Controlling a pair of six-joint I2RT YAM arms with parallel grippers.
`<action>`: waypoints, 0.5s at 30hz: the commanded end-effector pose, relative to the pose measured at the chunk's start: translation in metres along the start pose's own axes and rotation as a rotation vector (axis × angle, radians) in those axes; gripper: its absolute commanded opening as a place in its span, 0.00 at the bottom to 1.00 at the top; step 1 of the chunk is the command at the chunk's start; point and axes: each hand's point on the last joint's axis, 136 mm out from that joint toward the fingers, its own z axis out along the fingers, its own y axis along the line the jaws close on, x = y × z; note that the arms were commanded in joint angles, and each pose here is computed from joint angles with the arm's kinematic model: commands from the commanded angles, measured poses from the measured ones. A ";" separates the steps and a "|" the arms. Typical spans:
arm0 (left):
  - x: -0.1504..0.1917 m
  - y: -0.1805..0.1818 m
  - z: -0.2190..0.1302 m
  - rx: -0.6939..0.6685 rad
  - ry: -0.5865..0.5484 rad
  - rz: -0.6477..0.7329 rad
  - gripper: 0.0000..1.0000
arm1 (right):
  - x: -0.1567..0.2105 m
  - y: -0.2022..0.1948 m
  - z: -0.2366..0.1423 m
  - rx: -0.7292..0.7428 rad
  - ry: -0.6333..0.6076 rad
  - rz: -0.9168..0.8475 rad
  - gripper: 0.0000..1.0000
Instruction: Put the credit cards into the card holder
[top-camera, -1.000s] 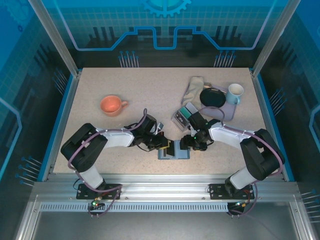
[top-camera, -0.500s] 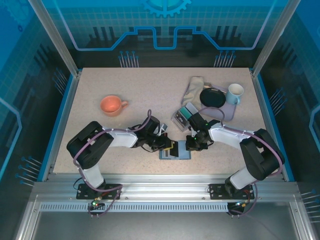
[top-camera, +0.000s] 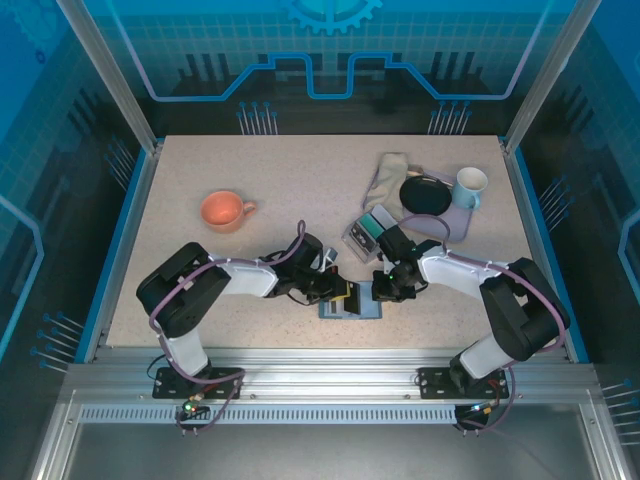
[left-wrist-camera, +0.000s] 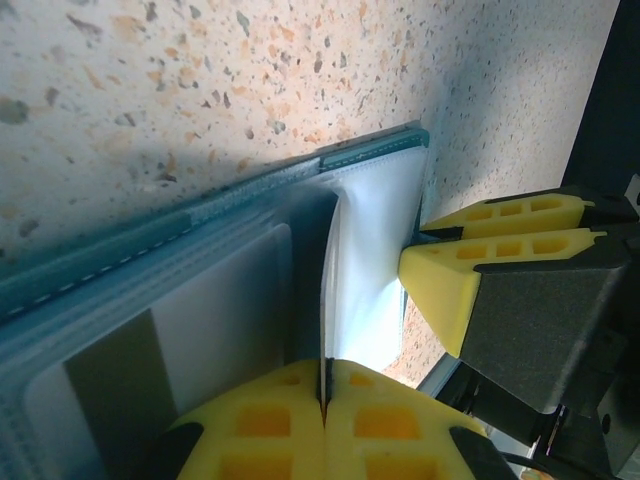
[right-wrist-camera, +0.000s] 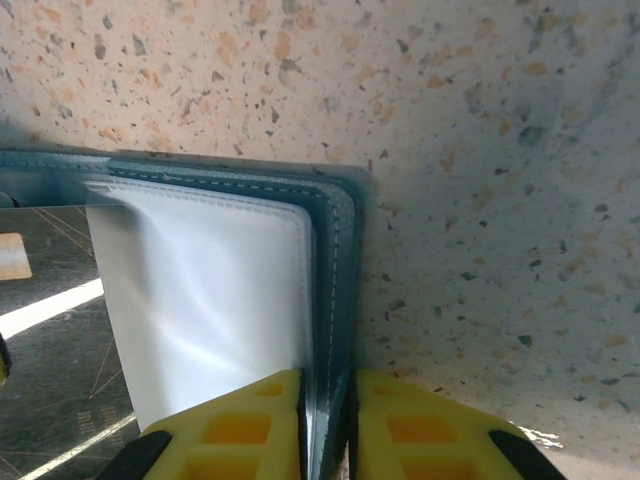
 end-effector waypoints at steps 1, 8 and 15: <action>0.001 0.007 0.009 -0.043 -0.020 -0.028 0.00 | 0.010 -0.001 0.012 -0.024 0.035 0.019 0.16; 0.000 0.001 0.022 -0.045 -0.056 -0.049 0.00 | 0.014 0.000 0.015 -0.059 0.038 0.051 0.11; 0.004 -0.008 0.035 -0.051 -0.045 -0.039 0.07 | 0.013 0.001 0.013 -0.077 0.029 0.062 0.11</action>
